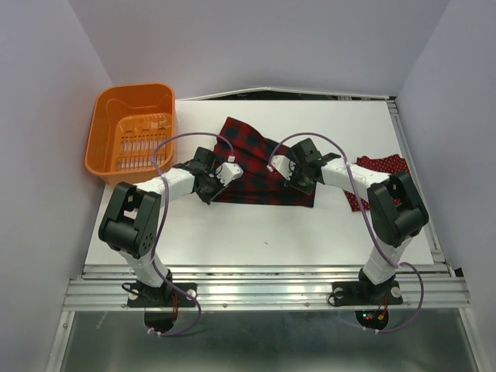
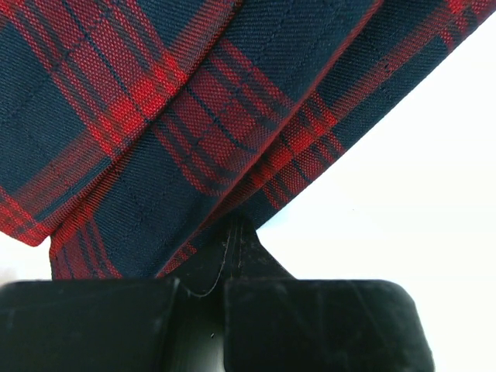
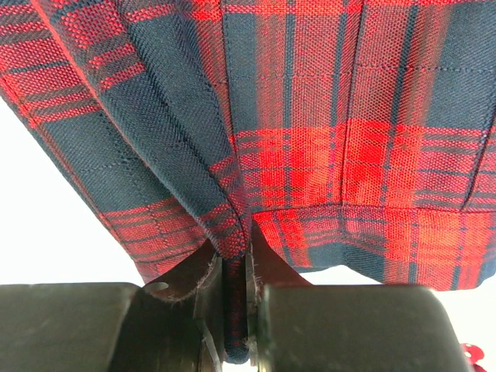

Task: Fold and stack the skirts
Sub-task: Fold the skirt

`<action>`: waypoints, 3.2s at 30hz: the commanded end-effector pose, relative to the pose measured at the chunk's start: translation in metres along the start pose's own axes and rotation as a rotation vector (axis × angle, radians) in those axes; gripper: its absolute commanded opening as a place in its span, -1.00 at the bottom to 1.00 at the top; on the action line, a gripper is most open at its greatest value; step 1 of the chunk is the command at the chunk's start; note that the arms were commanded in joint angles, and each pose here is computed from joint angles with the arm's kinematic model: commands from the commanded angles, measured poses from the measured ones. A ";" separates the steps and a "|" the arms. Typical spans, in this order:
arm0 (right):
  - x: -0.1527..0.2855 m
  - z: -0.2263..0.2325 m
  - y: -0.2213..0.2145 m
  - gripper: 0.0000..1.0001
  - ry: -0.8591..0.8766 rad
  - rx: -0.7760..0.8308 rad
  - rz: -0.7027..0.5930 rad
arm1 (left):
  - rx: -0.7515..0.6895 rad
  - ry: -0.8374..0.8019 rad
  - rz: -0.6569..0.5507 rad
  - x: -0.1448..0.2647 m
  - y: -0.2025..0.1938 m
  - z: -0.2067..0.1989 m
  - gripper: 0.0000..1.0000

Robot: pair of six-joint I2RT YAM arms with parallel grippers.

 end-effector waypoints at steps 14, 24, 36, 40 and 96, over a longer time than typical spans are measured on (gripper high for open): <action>0.031 0.010 -0.004 -0.92 0.085 -0.074 -0.027 | 0.069 -0.017 0.213 -0.008 -0.048 -0.007 -1.00; 0.039 0.032 -0.014 0.20 0.243 -0.022 -0.019 | 0.066 -0.003 0.118 0.011 -0.023 -0.002 -0.99; 0.116 -0.004 0.049 0.01 0.277 -0.105 -0.280 | -0.043 -0.068 -0.247 0.106 0.029 -0.016 0.04; 0.093 -0.007 0.050 -0.13 0.276 -0.158 -0.244 | 0.003 -0.035 -0.302 0.107 0.049 -0.008 0.11; -0.006 0.032 -0.043 -0.59 0.735 -0.723 -0.160 | 0.332 -0.176 -0.292 0.053 0.050 0.007 0.11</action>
Point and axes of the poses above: each gripper's point midway between its finger pads, its own x axis back along the fingers, its own z axis along the line the jaws close on, y = z × x, the point moved 9 cm from there along x, back along the fingers, and after that the axes turned 8 degrees about x, right-handed, at the moved point
